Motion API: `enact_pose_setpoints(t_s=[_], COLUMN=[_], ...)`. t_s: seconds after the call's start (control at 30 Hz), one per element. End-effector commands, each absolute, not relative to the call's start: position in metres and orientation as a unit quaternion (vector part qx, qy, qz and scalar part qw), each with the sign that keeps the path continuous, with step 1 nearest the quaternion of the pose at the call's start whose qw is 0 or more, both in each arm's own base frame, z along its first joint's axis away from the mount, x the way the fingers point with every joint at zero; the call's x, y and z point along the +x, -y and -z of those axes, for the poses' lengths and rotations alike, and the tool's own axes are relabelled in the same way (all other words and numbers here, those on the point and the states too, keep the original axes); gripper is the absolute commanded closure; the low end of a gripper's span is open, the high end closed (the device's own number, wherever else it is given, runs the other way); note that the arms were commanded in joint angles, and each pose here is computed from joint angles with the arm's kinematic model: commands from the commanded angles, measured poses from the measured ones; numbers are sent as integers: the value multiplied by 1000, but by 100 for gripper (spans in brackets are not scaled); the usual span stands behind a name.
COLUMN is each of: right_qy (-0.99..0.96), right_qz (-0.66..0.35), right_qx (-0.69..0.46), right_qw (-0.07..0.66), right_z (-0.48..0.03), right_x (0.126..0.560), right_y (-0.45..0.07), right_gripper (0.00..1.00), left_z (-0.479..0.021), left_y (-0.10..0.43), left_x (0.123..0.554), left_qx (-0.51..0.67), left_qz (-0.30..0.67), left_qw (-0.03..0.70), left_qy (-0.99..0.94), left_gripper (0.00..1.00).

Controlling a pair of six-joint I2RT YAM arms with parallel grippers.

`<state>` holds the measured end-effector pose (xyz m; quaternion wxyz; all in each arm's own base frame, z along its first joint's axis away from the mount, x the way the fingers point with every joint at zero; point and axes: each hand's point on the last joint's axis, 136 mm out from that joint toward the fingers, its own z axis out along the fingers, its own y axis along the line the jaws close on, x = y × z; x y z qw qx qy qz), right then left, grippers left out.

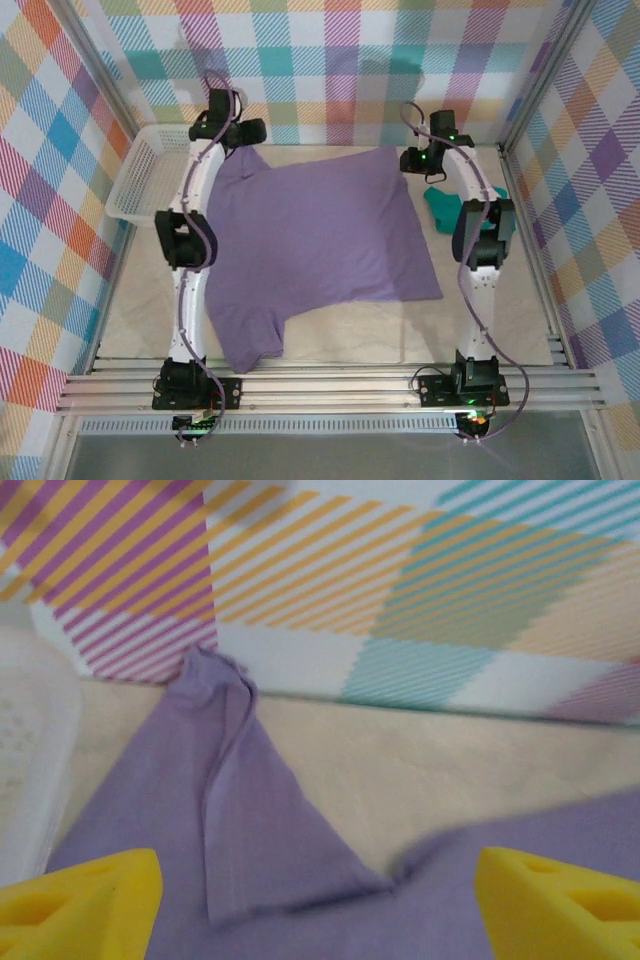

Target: Fold the inside-out t-shirt

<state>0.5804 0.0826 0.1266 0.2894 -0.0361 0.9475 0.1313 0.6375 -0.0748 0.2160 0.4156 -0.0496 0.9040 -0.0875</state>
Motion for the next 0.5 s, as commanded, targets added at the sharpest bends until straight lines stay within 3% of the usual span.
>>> enact_pose_setpoints(t_s=[0.0, 0.1, 0.27, 0.47], right_qy=[-927, -940, -967, -972], right_qz=[-153, -175, -134, -88], right_qx=[-49, 1, 95, 204], right_qw=[338, 293, 193, 71], right_z=[-199, -176, -125, -68], right_x=[533, 467, 364, 267], right_y=[-102, -98, -69, -41], right_gripper=[54, 48, 39, 38], left_z=[-295, -275, -205, -163], left_y=[95, 106, 130, 135], left_x=[577, 526, 431, 350], left_qx=[-73, -111, -118, -113], left_qz=[153, 208, 242, 250], left_qw=[456, 446, 359, 297], left_qy=[-874, -863, -894, -915], left_gripper=[19, 19, 19, 19])
